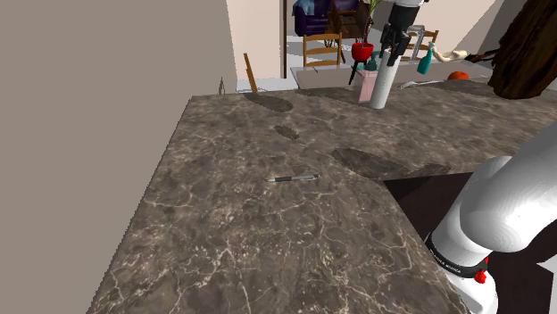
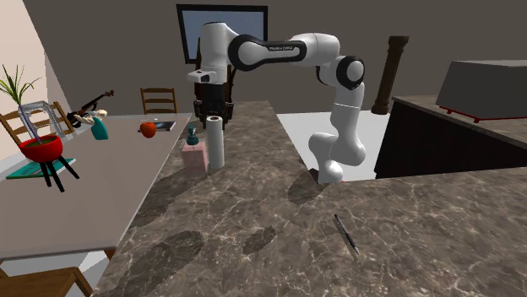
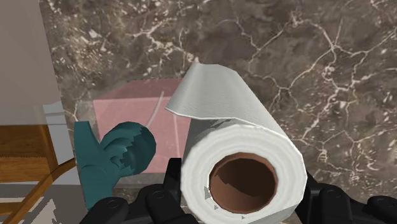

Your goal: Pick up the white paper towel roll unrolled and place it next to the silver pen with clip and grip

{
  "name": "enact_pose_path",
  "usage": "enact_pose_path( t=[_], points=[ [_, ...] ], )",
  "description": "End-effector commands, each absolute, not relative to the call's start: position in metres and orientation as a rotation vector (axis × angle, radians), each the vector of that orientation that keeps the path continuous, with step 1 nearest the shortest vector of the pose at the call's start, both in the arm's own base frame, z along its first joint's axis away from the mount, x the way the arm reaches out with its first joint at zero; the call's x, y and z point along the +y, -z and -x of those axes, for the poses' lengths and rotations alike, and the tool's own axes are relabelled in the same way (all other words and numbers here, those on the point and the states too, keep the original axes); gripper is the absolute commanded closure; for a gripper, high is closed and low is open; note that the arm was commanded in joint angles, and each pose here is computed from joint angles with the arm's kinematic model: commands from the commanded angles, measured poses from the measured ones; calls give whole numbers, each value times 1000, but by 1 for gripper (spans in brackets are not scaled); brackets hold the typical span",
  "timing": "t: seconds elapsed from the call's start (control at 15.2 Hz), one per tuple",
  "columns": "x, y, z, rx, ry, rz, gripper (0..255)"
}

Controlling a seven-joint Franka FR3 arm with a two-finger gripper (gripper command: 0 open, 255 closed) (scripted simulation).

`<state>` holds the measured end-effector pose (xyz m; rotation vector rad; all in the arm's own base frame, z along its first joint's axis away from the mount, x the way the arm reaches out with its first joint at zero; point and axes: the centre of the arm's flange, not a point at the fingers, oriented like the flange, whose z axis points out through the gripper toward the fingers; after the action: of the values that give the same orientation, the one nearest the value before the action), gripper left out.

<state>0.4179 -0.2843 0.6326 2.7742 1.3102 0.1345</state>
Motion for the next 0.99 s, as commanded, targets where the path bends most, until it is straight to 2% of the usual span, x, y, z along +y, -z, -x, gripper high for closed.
enact_pose_path(
  t=[0.0,0.92],
  points=[
    [-285,-632,-418,1310,-134,-2774,255],
    [-284,-701,-418,1310,-134,-2774,255]
  ],
)
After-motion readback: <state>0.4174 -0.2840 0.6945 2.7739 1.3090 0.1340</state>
